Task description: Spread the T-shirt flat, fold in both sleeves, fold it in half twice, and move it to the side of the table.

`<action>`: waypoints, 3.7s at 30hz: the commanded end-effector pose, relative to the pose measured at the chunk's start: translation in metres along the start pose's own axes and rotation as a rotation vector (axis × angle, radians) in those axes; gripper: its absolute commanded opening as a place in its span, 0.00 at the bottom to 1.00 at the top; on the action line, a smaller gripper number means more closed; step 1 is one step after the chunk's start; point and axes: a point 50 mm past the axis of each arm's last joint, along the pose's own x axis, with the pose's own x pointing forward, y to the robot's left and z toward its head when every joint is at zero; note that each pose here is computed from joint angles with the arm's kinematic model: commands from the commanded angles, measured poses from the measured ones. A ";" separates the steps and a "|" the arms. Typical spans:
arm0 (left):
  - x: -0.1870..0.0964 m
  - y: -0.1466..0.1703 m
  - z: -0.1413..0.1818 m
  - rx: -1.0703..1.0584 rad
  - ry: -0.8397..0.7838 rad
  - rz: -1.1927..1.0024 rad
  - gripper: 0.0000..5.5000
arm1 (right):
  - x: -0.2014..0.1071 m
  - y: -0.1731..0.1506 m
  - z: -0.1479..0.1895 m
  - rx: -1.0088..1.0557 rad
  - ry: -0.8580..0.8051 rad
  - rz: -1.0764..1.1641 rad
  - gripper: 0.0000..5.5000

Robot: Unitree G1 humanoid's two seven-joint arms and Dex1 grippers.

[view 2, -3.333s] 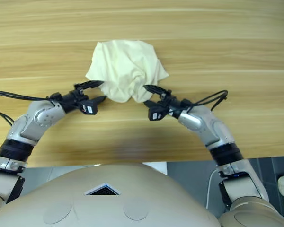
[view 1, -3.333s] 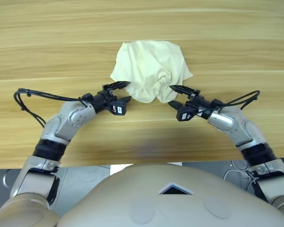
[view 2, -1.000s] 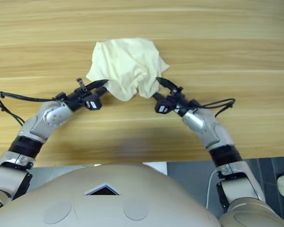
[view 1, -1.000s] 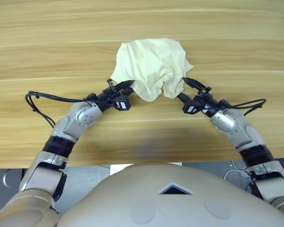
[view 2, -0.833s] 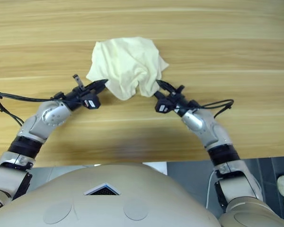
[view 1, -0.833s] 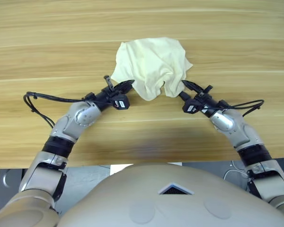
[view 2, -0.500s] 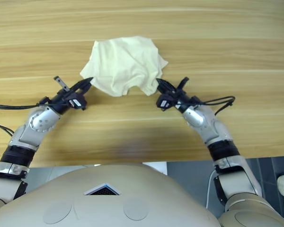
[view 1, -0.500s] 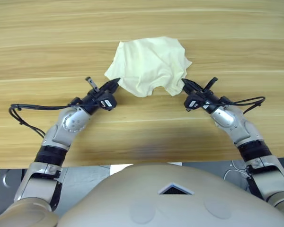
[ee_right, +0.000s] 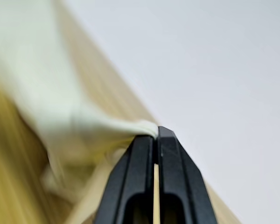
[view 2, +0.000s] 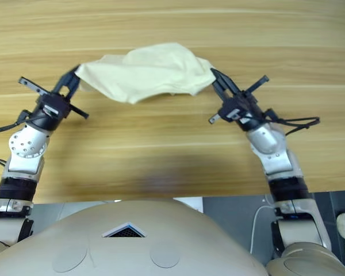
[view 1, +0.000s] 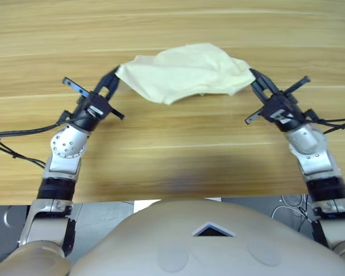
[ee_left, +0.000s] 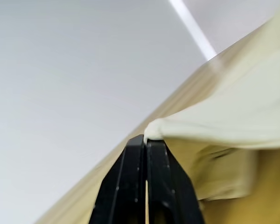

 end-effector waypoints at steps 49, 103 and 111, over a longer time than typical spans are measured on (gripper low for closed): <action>-0.030 0.002 -0.048 -0.148 0.193 -0.323 0.00 | -0.052 0.009 -0.051 0.099 0.292 0.198 0.01; 0.024 -0.084 -0.047 0.203 0.229 -0.654 0.57 | -0.041 0.006 -0.081 -0.010 0.485 0.037 0.46; 0.011 -0.072 -0.056 0.223 0.300 -0.639 0.57 | -0.066 -0.007 -0.069 -0.015 0.488 0.110 0.46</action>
